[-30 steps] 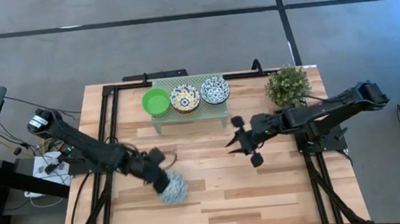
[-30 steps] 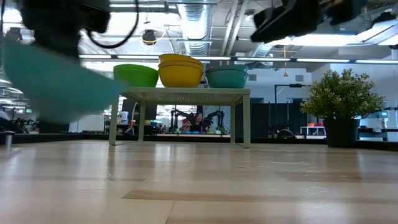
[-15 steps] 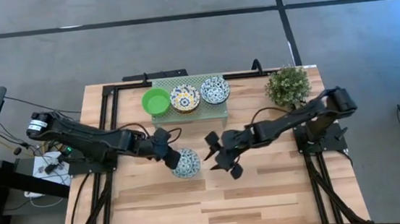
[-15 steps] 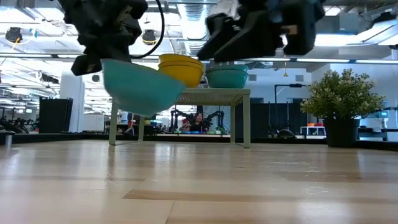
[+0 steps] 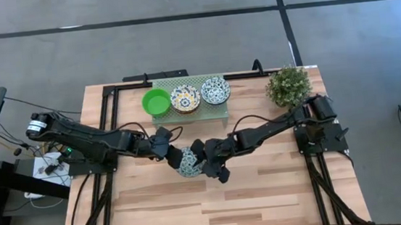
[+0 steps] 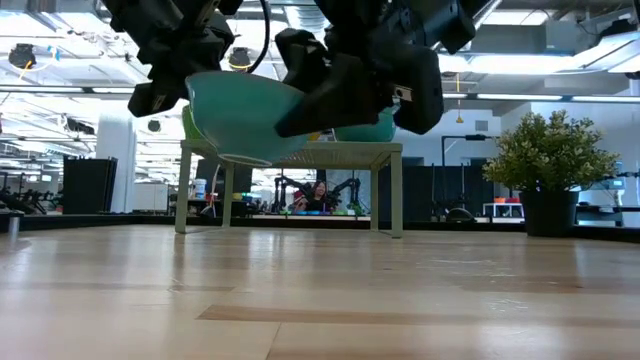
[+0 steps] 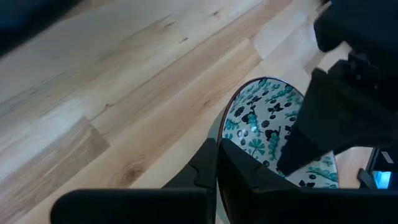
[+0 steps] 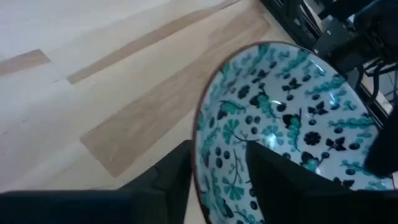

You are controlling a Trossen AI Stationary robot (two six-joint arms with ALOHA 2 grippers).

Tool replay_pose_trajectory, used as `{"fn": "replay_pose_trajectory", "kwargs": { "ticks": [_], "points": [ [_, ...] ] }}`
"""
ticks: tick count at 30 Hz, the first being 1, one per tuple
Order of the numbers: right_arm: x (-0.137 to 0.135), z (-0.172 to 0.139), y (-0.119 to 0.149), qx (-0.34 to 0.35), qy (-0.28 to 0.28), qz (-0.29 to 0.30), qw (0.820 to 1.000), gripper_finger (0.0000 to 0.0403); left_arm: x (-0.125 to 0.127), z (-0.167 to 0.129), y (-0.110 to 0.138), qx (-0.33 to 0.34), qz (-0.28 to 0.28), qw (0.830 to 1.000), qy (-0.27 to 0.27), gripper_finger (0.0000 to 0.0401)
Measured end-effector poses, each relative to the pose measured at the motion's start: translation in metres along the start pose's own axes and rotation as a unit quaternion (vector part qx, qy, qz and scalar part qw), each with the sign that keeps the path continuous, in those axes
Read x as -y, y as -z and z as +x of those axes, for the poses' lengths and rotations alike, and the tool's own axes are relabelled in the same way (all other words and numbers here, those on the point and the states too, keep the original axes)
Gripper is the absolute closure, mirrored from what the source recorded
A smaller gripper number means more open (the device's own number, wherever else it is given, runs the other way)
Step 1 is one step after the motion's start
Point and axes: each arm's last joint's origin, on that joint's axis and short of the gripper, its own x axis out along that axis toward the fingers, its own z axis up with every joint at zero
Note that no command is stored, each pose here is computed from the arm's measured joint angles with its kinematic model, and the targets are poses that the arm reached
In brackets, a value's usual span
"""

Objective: Pick & Place Mini bowls
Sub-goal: Stack the blue patterned bowl on the blue patterned bowls on the shelf

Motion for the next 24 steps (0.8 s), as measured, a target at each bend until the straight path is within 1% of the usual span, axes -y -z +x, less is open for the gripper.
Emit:
{"fn": "replay_pose_trajectory", "kwargs": {
  "ticks": [3,9,10,12,14,17,19,21,24],
  "points": [
    [0.001,0.0,-0.001,-0.006,-0.005,-0.001,1.0,0.0298,0.0,0.0,0.0,0.0,0.0,1.0,0.0,0.0391],
    [0.0,0.0,0.0,-0.01,-0.01,0.021,1.0,0.038,0.001,0.0,-0.003,0.019,-0.005,1.0,0.003,0.0378],
    [0.0,0.0,-0.001,-0.01,-0.01,0.021,1.0,0.0388,0.001,0.0,-0.003,0.018,-0.005,1.0,0.003,0.0376],
    [0.0,0.0,0.0,-0.012,-0.011,0.023,1.0,0.039,0.002,0.0,-0.002,0.015,0.0,1.0,0.008,0.037],
    [-0.001,0.0,0.0,-0.015,-0.013,0.029,0.999,0.0379,0.002,0.0,-0.002,0.014,0.018,1.0,0.009,0.0361],
    [-0.002,-0.001,0.001,-0.021,-0.017,0.047,0.999,0.0368,0.003,0.0,-0.003,0.016,0.019,1.0,0.014,0.0343],
    [-0.003,-0.001,0.003,-0.03,-0.025,0.069,0.997,0.0374,0.003,0.0,-0.002,0.014,0.02,1.0,0.015,0.0328],
    [-0.008,-0.002,0.007,-0.054,-0.045,0.1,0.993,0.0389,0.004,0.0,-0.003,0.014,0.022,0.999,0.021,0.0316],
    [-0.015,-0.002,0.011,-0.085,-0.058,0.145,0.984,0.0392,0.004,0.0,-0.003,0.014,0.044,0.999,0.02,0.0305]
  ]
}}
